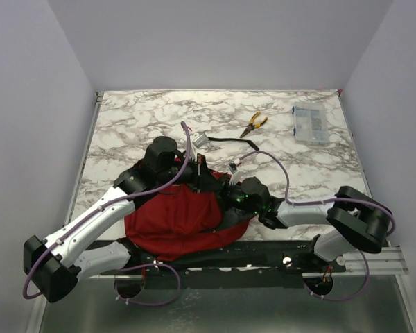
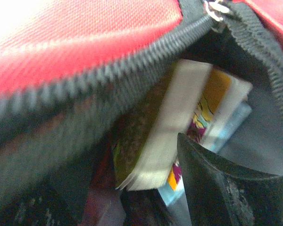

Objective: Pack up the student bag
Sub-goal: Place the book in the student bag.

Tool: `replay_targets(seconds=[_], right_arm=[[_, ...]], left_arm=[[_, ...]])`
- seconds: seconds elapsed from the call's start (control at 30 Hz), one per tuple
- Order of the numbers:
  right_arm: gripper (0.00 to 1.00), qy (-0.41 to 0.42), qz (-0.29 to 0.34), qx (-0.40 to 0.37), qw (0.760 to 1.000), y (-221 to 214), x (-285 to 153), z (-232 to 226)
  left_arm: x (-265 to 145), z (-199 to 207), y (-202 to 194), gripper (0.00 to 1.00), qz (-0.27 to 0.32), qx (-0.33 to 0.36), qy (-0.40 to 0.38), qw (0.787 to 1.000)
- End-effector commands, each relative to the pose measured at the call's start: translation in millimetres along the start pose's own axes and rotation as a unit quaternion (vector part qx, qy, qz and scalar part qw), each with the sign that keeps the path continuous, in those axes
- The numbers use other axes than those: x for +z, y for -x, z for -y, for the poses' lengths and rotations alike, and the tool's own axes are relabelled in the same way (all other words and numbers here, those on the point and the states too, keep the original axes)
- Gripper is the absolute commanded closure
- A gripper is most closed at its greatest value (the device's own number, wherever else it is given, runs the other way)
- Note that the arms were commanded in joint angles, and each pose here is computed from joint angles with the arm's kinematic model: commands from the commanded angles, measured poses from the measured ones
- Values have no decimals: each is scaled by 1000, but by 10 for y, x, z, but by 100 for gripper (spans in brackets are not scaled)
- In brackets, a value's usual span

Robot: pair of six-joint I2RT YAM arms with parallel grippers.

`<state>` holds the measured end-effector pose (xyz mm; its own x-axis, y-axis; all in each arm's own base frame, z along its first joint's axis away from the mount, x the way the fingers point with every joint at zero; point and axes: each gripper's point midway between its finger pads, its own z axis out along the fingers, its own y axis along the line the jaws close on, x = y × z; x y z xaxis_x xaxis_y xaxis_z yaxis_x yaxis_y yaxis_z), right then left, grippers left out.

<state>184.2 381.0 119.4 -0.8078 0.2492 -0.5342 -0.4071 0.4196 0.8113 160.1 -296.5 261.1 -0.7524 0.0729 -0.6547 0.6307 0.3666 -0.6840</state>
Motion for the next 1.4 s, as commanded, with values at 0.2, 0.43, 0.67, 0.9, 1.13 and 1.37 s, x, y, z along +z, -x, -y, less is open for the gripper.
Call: replay_targets(seconds=[0.2, 0.43, 0.67, 0.9, 1.13, 1.37], right_arm=[[18, -125, 19, -72, 989, 175, -605, 344], [18, -193, 24, -92, 977, 308, -1189, 405], [24, -155, -6, -192, 969, 469, -1488, -22], [30, -58, -37, -267, 961, 352, -1377, -660], [33, -18, -90, -296, 951, 35, -1181, -777], [37, -7, -142, -322, 936, -315, -1000, -783]], left_arm=[[-108, -154, 116, 100, 65, 2, 41, 997], [59, -342, 105, 100, 42, -38, 63, 996], [260, -439, 161, 100, 4, -46, 67, 997], [471, -568, 247, 100, -59, -76, 100, 990], [516, -646, 239, 84, -78, -83, 118, 987], [221, -730, 259, 47, -54, -54, 175, 982]])
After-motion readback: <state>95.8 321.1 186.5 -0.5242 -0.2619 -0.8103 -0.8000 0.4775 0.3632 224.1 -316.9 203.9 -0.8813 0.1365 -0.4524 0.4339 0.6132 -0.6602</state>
